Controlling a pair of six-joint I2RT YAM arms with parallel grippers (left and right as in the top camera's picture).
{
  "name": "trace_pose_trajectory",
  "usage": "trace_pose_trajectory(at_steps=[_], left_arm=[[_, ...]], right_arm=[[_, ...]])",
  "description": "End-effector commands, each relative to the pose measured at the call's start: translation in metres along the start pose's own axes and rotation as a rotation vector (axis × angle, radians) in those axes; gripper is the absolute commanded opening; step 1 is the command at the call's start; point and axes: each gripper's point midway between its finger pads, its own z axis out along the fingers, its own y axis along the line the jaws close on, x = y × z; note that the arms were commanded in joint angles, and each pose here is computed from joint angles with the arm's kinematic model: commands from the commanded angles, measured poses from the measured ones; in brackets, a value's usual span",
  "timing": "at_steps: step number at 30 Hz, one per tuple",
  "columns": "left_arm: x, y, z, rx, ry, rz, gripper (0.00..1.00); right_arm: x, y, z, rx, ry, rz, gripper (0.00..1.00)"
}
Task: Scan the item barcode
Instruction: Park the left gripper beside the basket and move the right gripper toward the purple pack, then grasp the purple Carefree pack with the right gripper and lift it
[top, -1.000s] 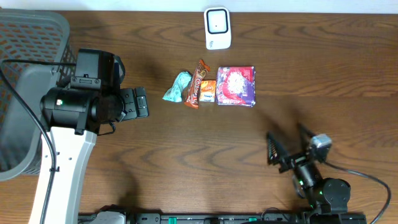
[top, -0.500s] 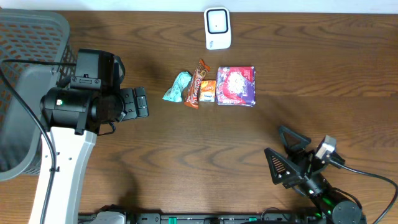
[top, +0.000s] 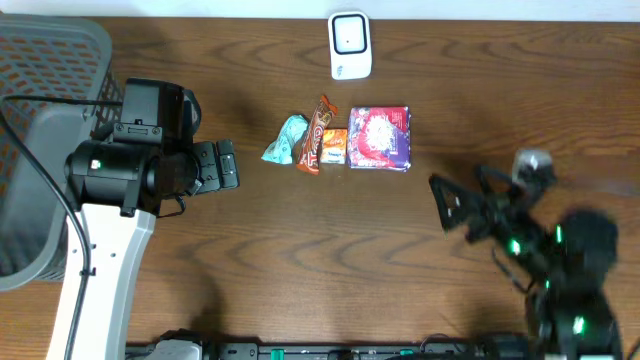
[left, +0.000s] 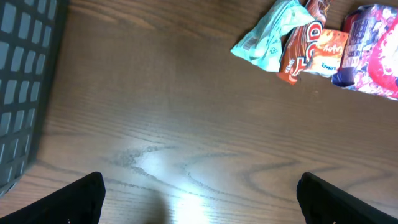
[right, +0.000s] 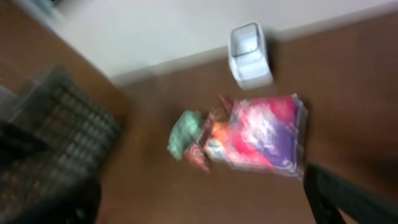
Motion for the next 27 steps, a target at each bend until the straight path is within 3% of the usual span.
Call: trace_pose_trajectory(at_steps=[1,6,9,22,27], left_arm=[[-0.001,0.003,0.000,-0.011,0.000,-0.011,0.98],[-0.001,0.003,0.000,-0.011,0.000,-0.010,0.98],[-0.001,0.003,0.000,-0.011,0.000,-0.011,0.98],[-0.001,0.003,0.000,-0.011,0.000,-0.011,0.98],[-0.001,0.003,0.000,-0.011,0.000,-0.011,0.98]], right_arm=[[-0.017,-0.018,0.024,0.090,0.154,-0.171,0.99],[-0.011,-0.042,0.060,0.165,0.476,-0.115,0.99],[-0.011,-0.050,0.078,0.174,0.569,-0.065,0.99],[0.018,-0.084,0.139,0.161,0.664,0.017,0.99],[0.030,-0.103,0.162,0.198,0.669,0.126,0.99]])
